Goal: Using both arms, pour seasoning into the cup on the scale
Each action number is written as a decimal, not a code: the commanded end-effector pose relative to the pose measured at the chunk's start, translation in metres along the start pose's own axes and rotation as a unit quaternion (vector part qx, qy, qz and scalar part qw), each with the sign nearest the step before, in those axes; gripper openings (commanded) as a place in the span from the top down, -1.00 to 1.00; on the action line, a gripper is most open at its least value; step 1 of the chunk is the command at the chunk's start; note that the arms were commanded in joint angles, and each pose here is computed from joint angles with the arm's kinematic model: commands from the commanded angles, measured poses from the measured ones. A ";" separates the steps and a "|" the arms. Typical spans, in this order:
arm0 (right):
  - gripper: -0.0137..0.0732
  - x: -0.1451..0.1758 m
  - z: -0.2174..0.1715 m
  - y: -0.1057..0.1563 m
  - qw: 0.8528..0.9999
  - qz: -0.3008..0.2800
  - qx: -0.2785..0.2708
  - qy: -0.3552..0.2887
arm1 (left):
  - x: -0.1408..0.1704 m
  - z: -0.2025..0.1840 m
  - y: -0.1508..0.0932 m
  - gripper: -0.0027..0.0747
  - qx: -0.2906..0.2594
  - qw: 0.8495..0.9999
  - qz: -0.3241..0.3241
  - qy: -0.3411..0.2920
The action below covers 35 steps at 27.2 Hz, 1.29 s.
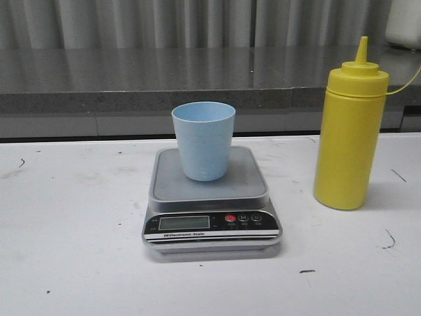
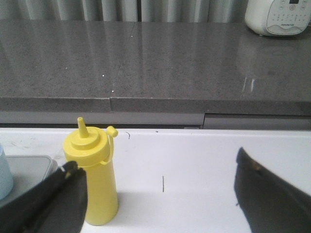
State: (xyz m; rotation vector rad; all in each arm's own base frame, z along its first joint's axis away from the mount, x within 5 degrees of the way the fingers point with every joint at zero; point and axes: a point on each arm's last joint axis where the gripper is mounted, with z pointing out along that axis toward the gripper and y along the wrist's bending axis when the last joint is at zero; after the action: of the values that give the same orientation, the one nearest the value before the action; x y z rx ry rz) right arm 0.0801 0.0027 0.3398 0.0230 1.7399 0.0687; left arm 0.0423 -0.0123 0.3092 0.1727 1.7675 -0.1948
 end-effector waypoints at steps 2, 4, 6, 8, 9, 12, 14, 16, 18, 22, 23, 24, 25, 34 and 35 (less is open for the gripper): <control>-0.77 -0.018 -0.002 0.000 0.999 -0.003 0.001 -0.051 | -0.006 -0.018 -0.002 0.98 0.007 0.994 -0.018 -0.103; -0.77 -0.018 -0.002 0.000 0.999 -0.003 0.001 -0.051 | -0.002 -0.023 -0.002 0.98 0.011 0.993 -0.024 -0.117; -0.77 -0.018 -0.002 0.000 0.999 -0.003 0.001 -0.051 | 0.002 -0.026 -0.002 0.98 0.013 0.992 -0.024 -0.126; -0.77 -0.018 -0.002 0.000 0.999 -0.003 0.001 -0.051 | 0.004 -0.027 -0.002 0.98 0.013 0.991 -0.024 -0.129; -0.77 -0.018 -0.002 0.000 0.999 -0.003 0.001 -0.051 | 0.006 -0.027 -0.002 0.98 0.013 0.991 -0.024 -0.129; -0.77 -0.018 -0.002 0.000 0.999 -0.003 0.001 -0.051 | 0.005 -0.027 -0.002 0.98 0.013 0.991 -0.024 -0.129; -0.77 -0.018 -0.002 0.000 0.999 -0.003 0.001 -0.051 | 0.005 -0.028 -0.002 0.98 0.013 0.991 -0.024 -0.130; -0.77 -0.018 -0.002 0.000 0.999 -0.003 0.001 -0.051 | 0.005 -0.028 -0.002 0.98 0.013 0.991 -0.024 -0.130; -0.77 -0.018 -0.002 0.000 0.999 -0.003 0.001 -0.051 | 0.005 -0.028 -0.002 0.98 0.013 0.991 -0.024 -0.130; -0.77 -0.018 -0.002 0.000 0.999 -0.003 0.001 -0.051 | 0.005 -0.028 -0.002 0.98 0.013 0.991 -0.024 -0.130; -0.77 -0.018 -0.002 0.000 0.999 -0.003 0.001 -0.051 | 0.005 -0.028 -0.002 0.98 0.013 0.991 -0.024 -0.130; -0.77 -0.018 -0.002 0.000 0.999 -0.003 0.001 -0.051 | 0.005 -0.028 -0.002 0.98 0.013 0.991 -0.024 -0.130; -0.77 -0.018 -0.002 0.000 0.999 -0.003 0.001 -0.051 | 0.005 -0.028 -0.002 0.98 0.013 0.991 -0.024 -0.130; -0.77 -0.018 -0.002 0.000 0.999 -0.003 0.001 -0.051 | 0.005 -0.028 -0.002 0.98 0.013 0.991 -0.024 -0.130; -0.77 -0.018 -0.002 0.000 0.999 -0.003 0.001 -0.051 | 0.005 -0.028 -0.002 0.98 0.013 0.991 -0.024 -0.130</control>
State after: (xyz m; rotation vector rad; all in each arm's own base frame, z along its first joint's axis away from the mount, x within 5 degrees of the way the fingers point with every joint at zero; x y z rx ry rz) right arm 0.0801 0.0027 0.3398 0.0230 1.7399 0.0687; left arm 0.0168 -0.0091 0.2949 0.1480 1.6106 -0.2403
